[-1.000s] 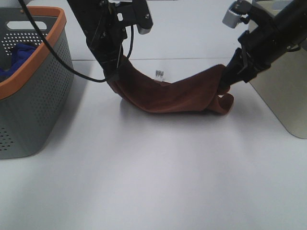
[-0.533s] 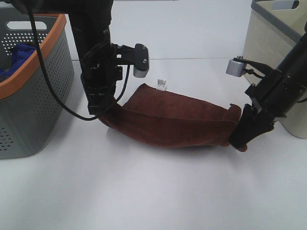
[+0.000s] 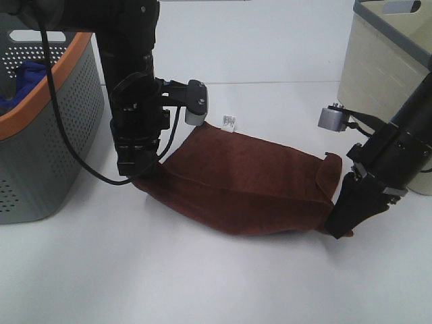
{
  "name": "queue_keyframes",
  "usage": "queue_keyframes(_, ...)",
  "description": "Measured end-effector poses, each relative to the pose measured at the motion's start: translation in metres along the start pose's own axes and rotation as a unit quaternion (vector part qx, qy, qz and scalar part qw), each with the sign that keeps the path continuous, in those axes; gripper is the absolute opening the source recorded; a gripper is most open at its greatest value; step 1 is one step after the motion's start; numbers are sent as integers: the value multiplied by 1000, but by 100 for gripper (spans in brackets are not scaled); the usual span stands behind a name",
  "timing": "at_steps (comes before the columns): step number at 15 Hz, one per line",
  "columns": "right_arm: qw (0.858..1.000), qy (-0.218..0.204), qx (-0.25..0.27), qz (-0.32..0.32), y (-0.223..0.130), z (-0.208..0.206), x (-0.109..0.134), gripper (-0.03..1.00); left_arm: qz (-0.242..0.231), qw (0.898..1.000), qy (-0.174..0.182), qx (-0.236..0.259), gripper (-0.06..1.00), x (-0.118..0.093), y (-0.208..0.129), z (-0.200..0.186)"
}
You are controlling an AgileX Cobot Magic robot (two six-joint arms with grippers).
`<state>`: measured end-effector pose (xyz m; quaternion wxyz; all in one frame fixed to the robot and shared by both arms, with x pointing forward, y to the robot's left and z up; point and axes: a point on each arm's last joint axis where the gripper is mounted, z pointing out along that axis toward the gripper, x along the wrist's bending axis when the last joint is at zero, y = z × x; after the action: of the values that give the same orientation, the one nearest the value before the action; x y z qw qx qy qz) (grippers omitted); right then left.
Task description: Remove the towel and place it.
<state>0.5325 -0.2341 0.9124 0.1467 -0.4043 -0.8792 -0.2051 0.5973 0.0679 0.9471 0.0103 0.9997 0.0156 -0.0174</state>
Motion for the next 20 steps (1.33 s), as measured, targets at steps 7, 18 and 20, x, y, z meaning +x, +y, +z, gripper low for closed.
queue_keyframes(7,993,-8,-1,114,-2,2,-1,83,-28,999,-9,-42,41,-2,8,0)
queue_keyframes(18,984,-37,-50,164,2,-38,23,85,-77,996,-7,-53,99,0,10,-2)
queue_keyframes(20,985,-55,-81,145,7,-64,36,85,-108,992,1,-61,99,4,14,-17)
